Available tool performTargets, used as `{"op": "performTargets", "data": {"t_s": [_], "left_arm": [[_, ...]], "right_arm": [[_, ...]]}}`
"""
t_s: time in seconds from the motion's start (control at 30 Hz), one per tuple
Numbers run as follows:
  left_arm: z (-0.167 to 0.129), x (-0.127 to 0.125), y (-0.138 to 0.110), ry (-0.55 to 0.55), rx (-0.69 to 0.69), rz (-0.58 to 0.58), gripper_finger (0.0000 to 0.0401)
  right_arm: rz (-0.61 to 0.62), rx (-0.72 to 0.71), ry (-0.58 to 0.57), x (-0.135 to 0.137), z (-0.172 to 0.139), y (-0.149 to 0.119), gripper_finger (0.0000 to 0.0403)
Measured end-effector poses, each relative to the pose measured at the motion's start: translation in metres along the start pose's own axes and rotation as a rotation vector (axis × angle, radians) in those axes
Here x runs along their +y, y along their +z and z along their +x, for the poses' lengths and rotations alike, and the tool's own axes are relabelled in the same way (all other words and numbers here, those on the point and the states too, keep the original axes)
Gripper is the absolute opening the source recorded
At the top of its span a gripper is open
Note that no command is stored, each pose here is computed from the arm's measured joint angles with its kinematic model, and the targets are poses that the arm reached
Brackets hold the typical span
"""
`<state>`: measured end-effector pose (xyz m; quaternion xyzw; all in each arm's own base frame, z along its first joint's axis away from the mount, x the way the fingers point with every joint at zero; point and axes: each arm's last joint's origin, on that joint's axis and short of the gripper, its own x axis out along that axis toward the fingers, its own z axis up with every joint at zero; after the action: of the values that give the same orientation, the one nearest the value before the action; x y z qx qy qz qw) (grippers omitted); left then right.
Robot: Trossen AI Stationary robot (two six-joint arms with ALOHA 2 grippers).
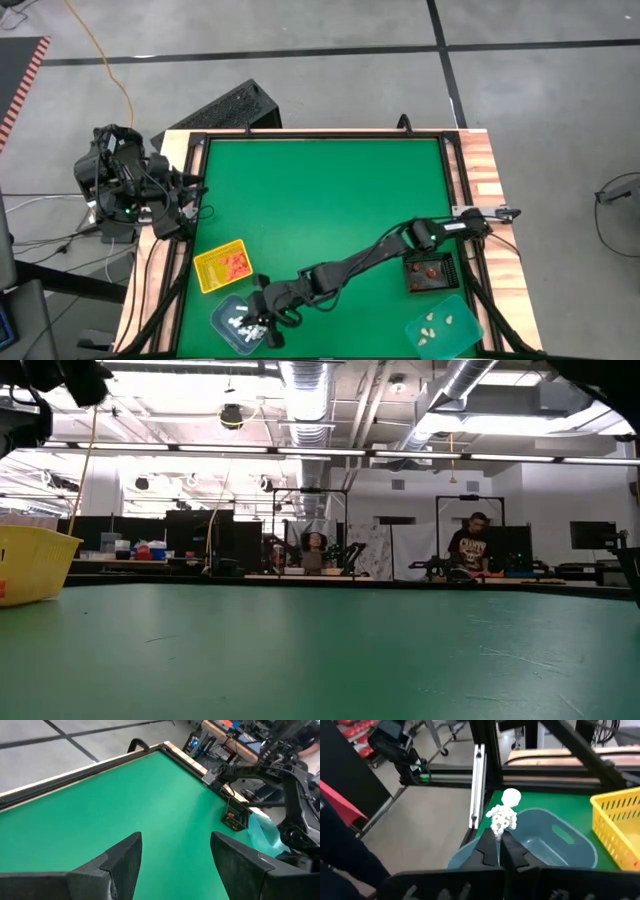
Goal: Sort Halloween decoration
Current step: Put the white skeleton model into the blue bin
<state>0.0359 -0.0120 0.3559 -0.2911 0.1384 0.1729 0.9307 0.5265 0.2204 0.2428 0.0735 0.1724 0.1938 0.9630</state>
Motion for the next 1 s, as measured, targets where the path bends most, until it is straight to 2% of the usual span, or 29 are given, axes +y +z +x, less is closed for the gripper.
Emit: {"op": "performTargets", "data": {"t_s": [0.43,0.83,1.0], "left_arm": [[0.0,0.0,0.0,0.0,0.011,-0.018,0.0226],[0.0,0.0,0.0,0.0,-0.01,-0.026,0.0226],[0.0,0.0,0.0,0.0,-0.014,-0.027,0.0226]], "right_arm": [[0.001,0.059,0.065,0.009,0.005,-0.002,0.0],[-0.001,0.069,0.064,0.008,0.005,-0.003,0.0],[-0.001,0.066,0.057,0.008,0.005,-0.003,0.0023]]}}
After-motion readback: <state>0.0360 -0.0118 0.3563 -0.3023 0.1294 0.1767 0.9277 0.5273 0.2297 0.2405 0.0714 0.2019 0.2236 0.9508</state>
